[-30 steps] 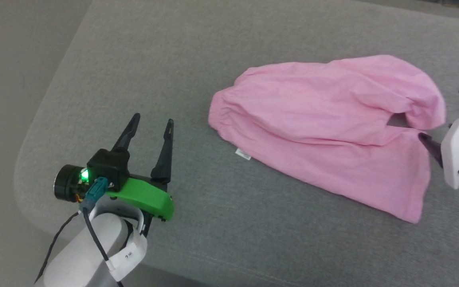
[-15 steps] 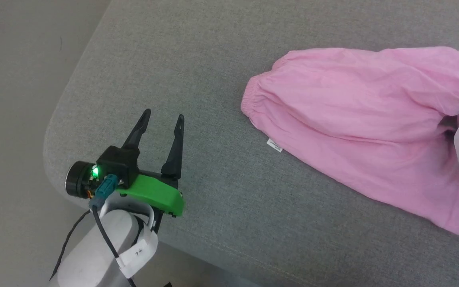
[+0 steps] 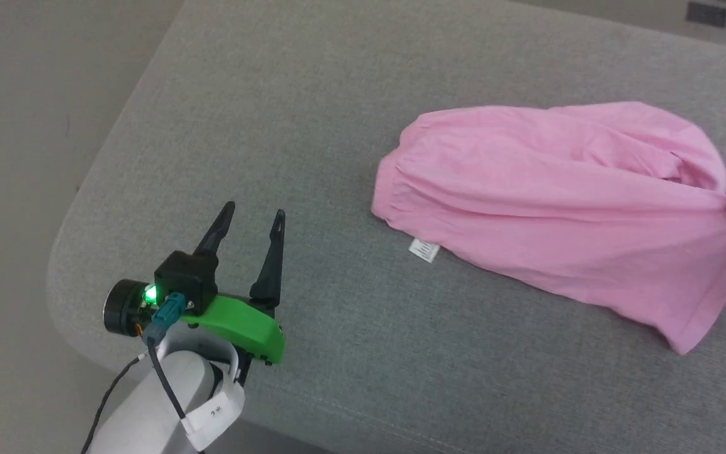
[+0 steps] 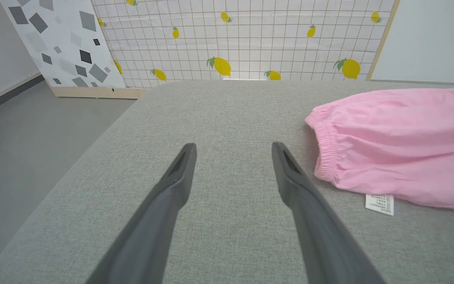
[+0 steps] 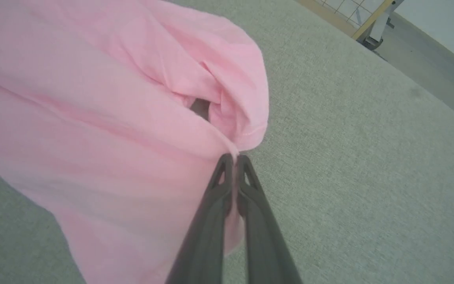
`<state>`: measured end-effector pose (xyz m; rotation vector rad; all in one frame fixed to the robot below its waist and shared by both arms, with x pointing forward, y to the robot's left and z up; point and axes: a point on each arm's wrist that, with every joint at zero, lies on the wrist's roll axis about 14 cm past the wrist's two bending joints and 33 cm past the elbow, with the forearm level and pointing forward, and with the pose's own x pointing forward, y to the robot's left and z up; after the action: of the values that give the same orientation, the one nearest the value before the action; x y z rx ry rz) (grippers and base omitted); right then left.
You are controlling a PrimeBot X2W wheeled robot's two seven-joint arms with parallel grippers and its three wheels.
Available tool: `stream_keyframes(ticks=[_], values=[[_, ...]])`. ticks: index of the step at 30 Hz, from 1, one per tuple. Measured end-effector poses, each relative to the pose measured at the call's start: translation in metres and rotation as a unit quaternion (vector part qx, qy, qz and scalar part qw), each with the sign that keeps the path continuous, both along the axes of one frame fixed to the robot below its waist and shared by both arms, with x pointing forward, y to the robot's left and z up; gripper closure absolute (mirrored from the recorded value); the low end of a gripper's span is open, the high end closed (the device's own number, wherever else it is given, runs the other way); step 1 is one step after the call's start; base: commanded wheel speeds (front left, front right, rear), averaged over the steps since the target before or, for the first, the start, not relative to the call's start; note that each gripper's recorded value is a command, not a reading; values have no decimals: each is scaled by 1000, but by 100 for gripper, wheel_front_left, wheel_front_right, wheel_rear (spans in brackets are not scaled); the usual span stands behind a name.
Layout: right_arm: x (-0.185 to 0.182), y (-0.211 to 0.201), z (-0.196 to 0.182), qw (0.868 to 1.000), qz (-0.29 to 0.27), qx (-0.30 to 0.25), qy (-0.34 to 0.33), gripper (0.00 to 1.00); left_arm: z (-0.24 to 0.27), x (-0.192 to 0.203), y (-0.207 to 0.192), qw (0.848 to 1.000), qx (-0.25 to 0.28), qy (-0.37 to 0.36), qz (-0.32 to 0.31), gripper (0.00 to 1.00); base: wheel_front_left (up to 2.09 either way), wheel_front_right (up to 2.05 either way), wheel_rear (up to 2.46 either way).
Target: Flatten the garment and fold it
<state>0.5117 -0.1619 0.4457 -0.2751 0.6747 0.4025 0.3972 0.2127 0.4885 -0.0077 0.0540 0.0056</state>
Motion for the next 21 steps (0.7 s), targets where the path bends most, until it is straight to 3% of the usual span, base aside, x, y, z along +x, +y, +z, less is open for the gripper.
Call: stream_keyframes(ticks=[7,11,21], values=[[-31,-32,27,999,-38,-4,-11,100,9,-1,-11,1000,-8,-11,-17,0,0,0,0],[-31,-40,33,999,-52,-13,-10,100,5,-2,-14,1000,-9,-6,-21,0,0,0,0],[31,-50,6,993,-83,-68,48,100,-9,6,-11,1000,-14,15,-15,0,0,0,0]])
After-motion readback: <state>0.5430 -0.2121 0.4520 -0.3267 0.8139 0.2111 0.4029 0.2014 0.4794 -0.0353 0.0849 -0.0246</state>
